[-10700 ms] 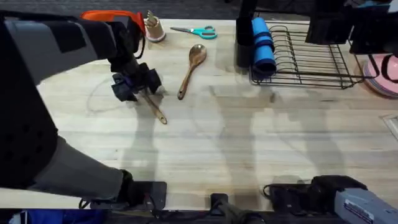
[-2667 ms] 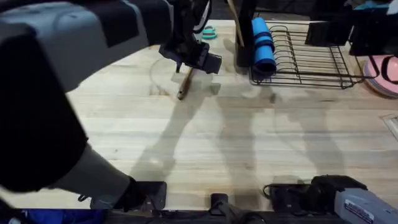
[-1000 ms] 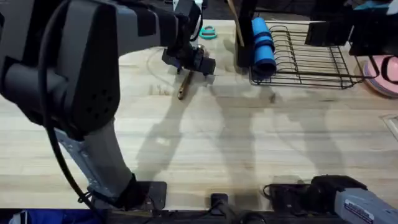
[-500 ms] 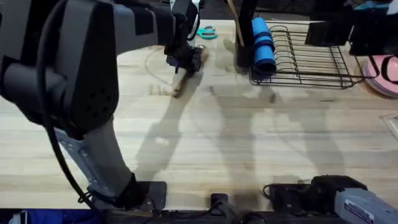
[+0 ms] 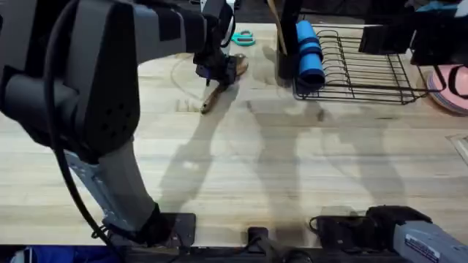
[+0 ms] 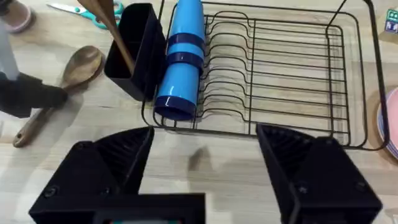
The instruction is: Pick up the spoon on the table one by one and put them onto the rack
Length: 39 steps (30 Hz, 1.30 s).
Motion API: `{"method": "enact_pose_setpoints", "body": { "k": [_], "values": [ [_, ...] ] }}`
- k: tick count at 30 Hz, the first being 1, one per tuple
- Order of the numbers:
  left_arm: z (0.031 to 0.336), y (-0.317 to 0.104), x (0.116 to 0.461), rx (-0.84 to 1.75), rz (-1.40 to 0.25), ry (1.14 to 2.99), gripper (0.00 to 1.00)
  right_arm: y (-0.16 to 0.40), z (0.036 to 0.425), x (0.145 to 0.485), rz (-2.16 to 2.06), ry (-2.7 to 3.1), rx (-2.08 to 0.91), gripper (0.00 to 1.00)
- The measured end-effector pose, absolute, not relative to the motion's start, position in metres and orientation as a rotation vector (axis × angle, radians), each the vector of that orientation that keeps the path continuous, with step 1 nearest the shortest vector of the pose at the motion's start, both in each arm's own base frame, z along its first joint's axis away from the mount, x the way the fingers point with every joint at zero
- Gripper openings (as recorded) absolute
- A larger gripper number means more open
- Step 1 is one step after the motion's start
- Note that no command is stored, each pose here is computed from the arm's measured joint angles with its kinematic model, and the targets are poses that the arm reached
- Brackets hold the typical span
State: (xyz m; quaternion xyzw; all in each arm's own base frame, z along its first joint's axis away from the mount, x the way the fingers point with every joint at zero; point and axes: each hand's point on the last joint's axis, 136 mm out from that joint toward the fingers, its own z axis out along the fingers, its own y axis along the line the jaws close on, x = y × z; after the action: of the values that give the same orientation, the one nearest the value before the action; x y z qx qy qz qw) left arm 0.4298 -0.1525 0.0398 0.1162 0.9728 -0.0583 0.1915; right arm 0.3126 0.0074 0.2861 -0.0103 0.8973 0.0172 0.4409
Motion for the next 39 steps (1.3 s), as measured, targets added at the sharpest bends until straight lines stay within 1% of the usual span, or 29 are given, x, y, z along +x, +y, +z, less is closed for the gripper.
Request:
{"method": "enact_pose_setpoints", "body": {
  "k": [5, 8, 11, 17, 21, 28, 35, 39],
  "values": [
    [0.043, -0.152, 0.429, 0.327, -0.165, 2.731, 0.043, 0.007, 0.286, 0.313, 0.043, 2.228, -0.025, 0.998],
    [0.053, -0.153, 0.429, 0.325, -0.17, 2.71, 0.043, 0.007, 0.286, 0.313, 0.043, 2.228, -0.026, 0.998],
    [0.074, -0.154, 0.433, 0.32, -0.182, 2.656, 0.044, 0.007, 0.286, 0.313, 0.043, 2.228, -0.026, 0.998],
    [0.127, -0.156, 0.44, 0.307, -0.213, 2.518, 0.044, 0.007, 0.286, 0.313, 0.042, 2.228, -0.025, 0.997],
    [0.151, -0.158, 0.444, 0.3, -0.229, 2.445, 0.044, 0.007, 0.286, 0.313, 0.043, 2.228, -0.025, 0.997],
    [0.19, -0.164, 0.463, 0.283, -0.26, 2.281, 0.044, 0.007, 0.286, 0.313, 0.043, 2.228, -0.025, 0.998],
    [0.25, -0.169, 0.478, 0.254, -0.301, 2.068, 0.044, 0.007, 0.286, 0.313, 0.042, 2.228, -0.025, 0.998],
    [0.275, -0.17, 0.48, 0.212, -0.337, 1.992, 0.044, 0.007, 0.286, 0.313, 0.043, 2.228, -0.026, 0.998]
  ]
}}
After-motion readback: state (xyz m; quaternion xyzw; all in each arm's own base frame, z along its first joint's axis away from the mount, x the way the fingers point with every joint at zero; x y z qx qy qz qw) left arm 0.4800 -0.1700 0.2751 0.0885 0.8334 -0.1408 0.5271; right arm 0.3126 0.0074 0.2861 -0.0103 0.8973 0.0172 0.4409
